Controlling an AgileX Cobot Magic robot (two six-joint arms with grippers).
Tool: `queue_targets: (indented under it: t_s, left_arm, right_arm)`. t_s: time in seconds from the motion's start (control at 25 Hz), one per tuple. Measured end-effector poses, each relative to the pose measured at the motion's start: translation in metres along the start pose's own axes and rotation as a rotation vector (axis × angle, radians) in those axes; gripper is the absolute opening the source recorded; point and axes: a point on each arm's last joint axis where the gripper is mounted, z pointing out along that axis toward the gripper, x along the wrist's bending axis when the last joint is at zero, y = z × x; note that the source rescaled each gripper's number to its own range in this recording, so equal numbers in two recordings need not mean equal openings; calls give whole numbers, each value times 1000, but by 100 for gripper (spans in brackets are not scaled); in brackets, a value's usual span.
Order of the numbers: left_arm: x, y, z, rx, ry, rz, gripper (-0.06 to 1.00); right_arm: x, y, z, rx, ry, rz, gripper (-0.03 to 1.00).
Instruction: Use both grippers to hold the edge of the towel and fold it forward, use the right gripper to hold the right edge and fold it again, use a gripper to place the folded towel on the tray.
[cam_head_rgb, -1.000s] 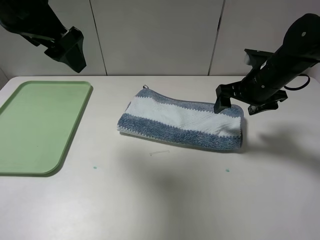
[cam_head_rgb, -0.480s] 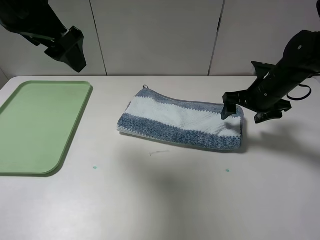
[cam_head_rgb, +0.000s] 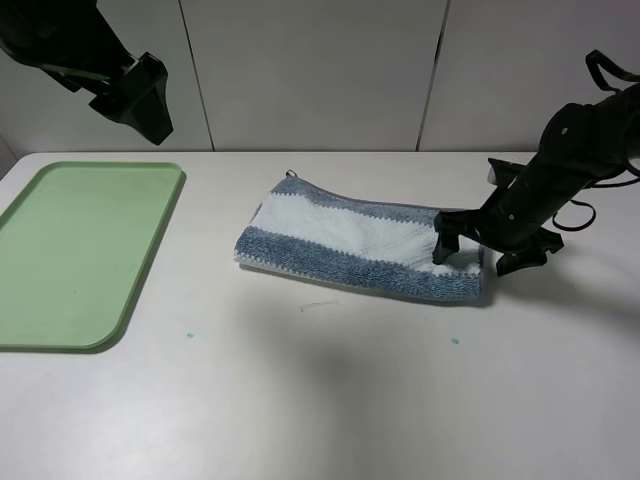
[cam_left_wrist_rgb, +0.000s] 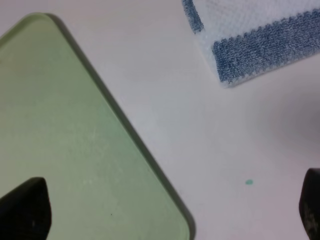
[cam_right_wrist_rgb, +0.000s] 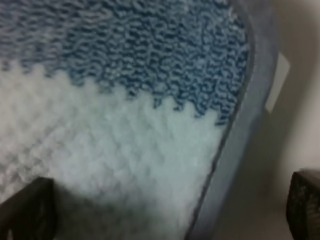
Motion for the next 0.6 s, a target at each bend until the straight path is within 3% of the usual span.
queue_targets:
  t_s: [0.36,0.44,0.6]
  left_arm:
    - [0,0,0,-1,0,0,100]
    - [0,0,0,-1,0,0,100]
    - [0,0,0,-1,0,0,100]
  right_arm:
    - [0,1,2,0,4,40,99]
    - [0,1,2,0,5,50,83]
    - [0,-2,6,27,11,86,30]
